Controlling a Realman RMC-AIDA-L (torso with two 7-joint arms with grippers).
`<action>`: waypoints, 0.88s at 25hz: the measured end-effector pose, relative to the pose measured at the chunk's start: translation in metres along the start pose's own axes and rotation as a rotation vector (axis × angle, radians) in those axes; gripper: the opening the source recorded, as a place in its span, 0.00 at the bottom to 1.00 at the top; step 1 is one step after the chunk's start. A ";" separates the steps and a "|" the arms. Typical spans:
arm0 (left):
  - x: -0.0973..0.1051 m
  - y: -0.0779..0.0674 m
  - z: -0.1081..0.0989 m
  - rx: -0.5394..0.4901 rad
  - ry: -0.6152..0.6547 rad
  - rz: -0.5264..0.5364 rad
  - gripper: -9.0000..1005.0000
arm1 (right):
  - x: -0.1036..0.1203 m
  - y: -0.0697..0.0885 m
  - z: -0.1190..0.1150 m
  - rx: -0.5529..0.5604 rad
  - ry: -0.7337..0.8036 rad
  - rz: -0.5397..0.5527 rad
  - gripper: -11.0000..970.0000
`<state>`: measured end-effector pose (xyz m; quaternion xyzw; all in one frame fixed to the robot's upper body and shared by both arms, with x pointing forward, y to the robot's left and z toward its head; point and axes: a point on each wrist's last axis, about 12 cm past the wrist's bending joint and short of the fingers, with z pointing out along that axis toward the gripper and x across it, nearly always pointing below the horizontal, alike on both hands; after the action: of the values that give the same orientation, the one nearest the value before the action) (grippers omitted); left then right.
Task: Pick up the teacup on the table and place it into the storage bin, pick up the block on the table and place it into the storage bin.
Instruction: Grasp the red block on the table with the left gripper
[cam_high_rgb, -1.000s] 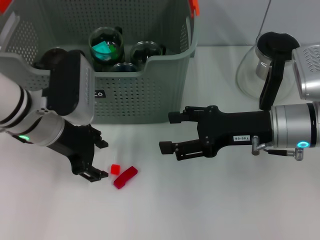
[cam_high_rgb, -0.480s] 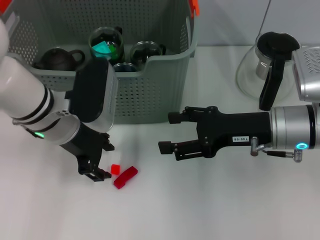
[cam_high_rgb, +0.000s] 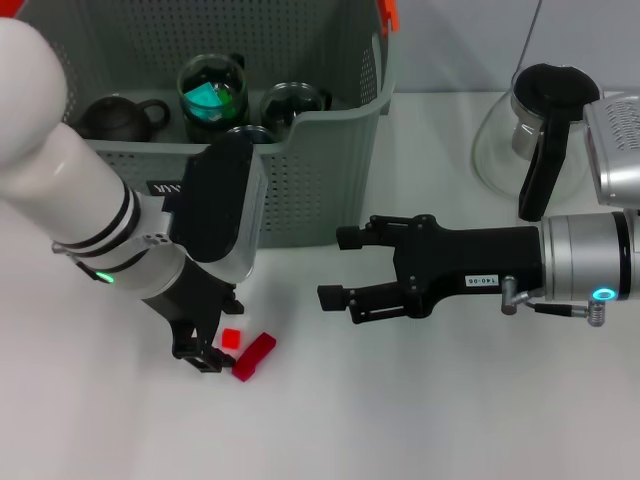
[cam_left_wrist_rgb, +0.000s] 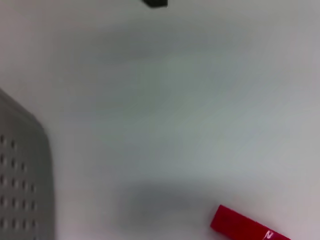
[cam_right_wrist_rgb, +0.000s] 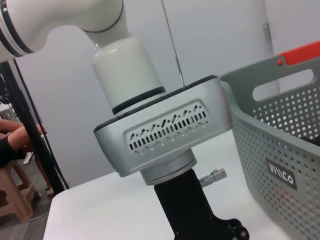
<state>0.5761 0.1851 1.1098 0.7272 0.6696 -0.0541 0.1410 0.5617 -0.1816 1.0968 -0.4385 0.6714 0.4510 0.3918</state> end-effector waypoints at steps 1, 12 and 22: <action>-0.001 0.000 0.000 0.002 -0.001 0.003 0.64 | 0.000 0.000 0.000 0.001 0.001 0.000 0.96; -0.006 0.001 0.001 0.019 0.013 0.021 0.59 | 0.000 -0.001 -0.001 0.004 0.002 0.000 0.96; -0.007 0.003 0.002 0.025 0.017 0.022 0.49 | 0.001 -0.001 -0.001 0.007 0.002 0.000 0.96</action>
<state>0.5789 0.1773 1.1106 0.7366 0.6622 -0.0546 0.1266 0.5621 -0.1827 1.0962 -0.4375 0.6734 0.4483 0.3925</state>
